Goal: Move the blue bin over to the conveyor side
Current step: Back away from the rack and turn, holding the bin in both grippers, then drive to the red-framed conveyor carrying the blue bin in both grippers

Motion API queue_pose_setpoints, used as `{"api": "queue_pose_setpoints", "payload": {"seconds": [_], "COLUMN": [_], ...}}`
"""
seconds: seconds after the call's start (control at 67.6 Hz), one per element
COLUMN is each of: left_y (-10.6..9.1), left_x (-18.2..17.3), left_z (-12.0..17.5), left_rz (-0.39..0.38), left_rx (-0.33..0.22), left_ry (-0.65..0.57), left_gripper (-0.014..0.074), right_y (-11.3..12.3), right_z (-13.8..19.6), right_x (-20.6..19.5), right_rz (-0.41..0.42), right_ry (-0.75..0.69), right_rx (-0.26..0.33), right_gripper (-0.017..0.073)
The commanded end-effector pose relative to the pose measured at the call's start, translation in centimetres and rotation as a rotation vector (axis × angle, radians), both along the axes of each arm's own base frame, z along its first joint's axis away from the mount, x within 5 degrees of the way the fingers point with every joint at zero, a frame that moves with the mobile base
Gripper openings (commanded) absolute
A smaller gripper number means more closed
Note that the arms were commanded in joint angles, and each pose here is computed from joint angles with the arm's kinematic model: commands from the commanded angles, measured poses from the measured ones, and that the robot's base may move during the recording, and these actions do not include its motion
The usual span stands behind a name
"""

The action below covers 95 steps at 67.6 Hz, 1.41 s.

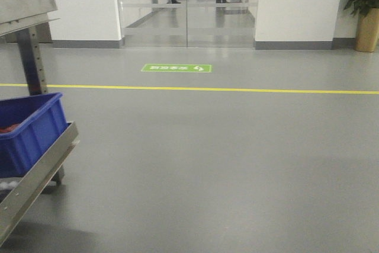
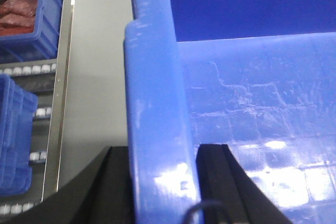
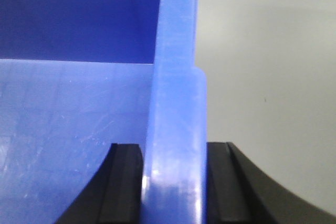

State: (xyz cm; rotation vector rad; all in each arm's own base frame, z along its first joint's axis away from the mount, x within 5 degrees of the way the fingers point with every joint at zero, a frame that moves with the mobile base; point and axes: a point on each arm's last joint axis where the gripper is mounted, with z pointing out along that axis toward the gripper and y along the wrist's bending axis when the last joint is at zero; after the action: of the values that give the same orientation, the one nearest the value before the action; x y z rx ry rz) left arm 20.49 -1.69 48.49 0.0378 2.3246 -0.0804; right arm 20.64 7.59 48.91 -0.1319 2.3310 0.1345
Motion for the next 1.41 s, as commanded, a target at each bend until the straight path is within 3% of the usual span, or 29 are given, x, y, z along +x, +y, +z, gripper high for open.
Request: {"api": "queue_pose_setpoints", "payload": {"seconds": [0.0, 0.666, 1.39], "left_y": [-0.7, -0.7, -0.7], "left_x": [-0.5, -0.5, -0.5], "left_z": [1.5, 1.5, 1.5], "left_rz": [-0.048, -0.048, -0.047], "left_rx": [-0.056, -0.056, -0.054], "left_ry": [-0.118, -0.118, -0.116], "left_gripper": [-0.0009, -0.0009, -0.0009], "right_y": [0.0, 0.1, 0.5], "right_z": [1.6, 1.7, 3.0], "right_x": [-0.2, -0.2, 0.5], "right_rz": [0.026, 0.028, 0.052], "right_ry": [-0.133, -0.146, -0.308], "right_rx": [0.045, 0.05, 0.105], "right_gripper": [-0.0079, -0.0079, -0.0079]}}
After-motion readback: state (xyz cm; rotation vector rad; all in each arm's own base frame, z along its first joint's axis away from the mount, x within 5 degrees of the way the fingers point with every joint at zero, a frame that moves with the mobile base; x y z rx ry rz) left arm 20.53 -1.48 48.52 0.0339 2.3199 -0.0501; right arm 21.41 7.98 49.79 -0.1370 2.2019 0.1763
